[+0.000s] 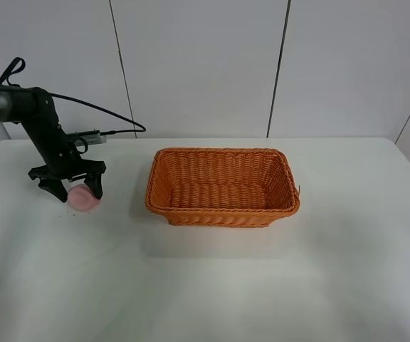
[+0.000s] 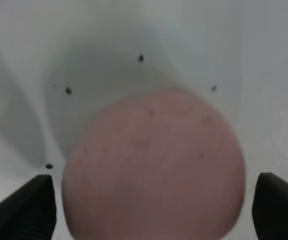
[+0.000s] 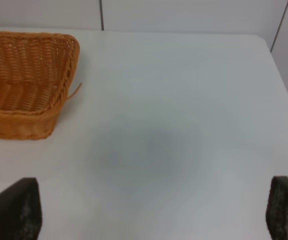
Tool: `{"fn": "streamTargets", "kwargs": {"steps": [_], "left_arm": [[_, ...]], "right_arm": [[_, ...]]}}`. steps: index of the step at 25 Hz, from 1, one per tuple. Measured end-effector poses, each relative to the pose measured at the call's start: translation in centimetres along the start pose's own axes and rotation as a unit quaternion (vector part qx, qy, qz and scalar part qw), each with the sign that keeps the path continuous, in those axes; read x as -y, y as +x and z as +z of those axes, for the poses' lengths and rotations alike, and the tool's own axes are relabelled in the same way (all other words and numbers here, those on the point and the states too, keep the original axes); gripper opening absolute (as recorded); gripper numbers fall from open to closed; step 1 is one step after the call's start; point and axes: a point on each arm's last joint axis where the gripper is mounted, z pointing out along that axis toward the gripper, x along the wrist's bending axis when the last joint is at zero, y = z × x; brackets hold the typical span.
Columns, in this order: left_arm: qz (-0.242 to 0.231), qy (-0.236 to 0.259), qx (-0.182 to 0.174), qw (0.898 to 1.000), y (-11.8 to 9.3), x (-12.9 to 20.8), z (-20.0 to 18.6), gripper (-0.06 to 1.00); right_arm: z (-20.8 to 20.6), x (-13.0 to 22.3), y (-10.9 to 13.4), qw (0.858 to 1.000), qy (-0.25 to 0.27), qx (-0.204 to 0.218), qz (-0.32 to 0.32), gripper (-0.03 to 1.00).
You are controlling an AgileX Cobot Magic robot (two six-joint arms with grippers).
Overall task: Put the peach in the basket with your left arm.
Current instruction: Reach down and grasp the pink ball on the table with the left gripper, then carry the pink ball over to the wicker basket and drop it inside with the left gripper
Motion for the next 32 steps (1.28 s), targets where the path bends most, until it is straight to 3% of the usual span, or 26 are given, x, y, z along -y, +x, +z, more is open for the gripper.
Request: {"fn": "streamTargets", "kwargs": {"steps": [5, 8, 11, 13, 19, 22, 25, 28, 32], "left_arm": [[-0.002, -0.009, -0.001, 1.0, 0.1, -0.1, 0.3, 0.75], [-0.004, -0.011, -0.001, 1.0, 0.1, -0.1, 0.3, 0.52], [-0.005, -0.011, -0.001, 1.0, 0.1, -0.1, 0.2, 0.2], [-0.002, -0.014, -0.001, 1.0, -0.1, 0.0, -0.8, 0.1], [0.007, -0.065, 0.0, 0.998, -1.2, 0.5, -7.8, 0.05], [0.02, -0.106, -0.008, 0.994, -2.4, 1.2, -12.7, 0.05], [0.041, -0.117, -0.022, 0.992, -4.0, 1.8, -15.1, 0.05], [0.067, -0.111, -0.024, 0.991, -6.5, 2.1, -15.5, 0.05], [0.126, -0.114, -0.016, 0.985, -12.2, 3.1, -15.4, 0.05]], "right_arm": [[0.0, 0.0, 0.0, 1.0, 0.0, 0.0, 0.0, 0.69], [0.0, 0.0, 0.0, 1.0, 0.0, 0.0, 0.0, 0.69], [0.0, 0.0, 0.0, 1.0, 0.0, 0.0, 0.0, 0.69], [0.0, 0.0, 0.0, 1.0, 0.0, 0.0, 0.0, 0.69], [0.0, 0.0, 0.0, 1.0, 0.0, 0.0, 0.0, 0.69], [0.0, 0.0, 0.0, 1.0, 0.0, 0.0, 0.0, 0.69], [0.0, 0.0, 0.0, 1.0, 0.0, 0.0, 0.0, 0.69], [0.0, 0.0, 0.0, 1.0, 0.0, 0.0, 0.0, 0.69], [0.0, 0.0, 0.0, 1.0, 0.0, 0.0, 0.0, 0.69]]}}
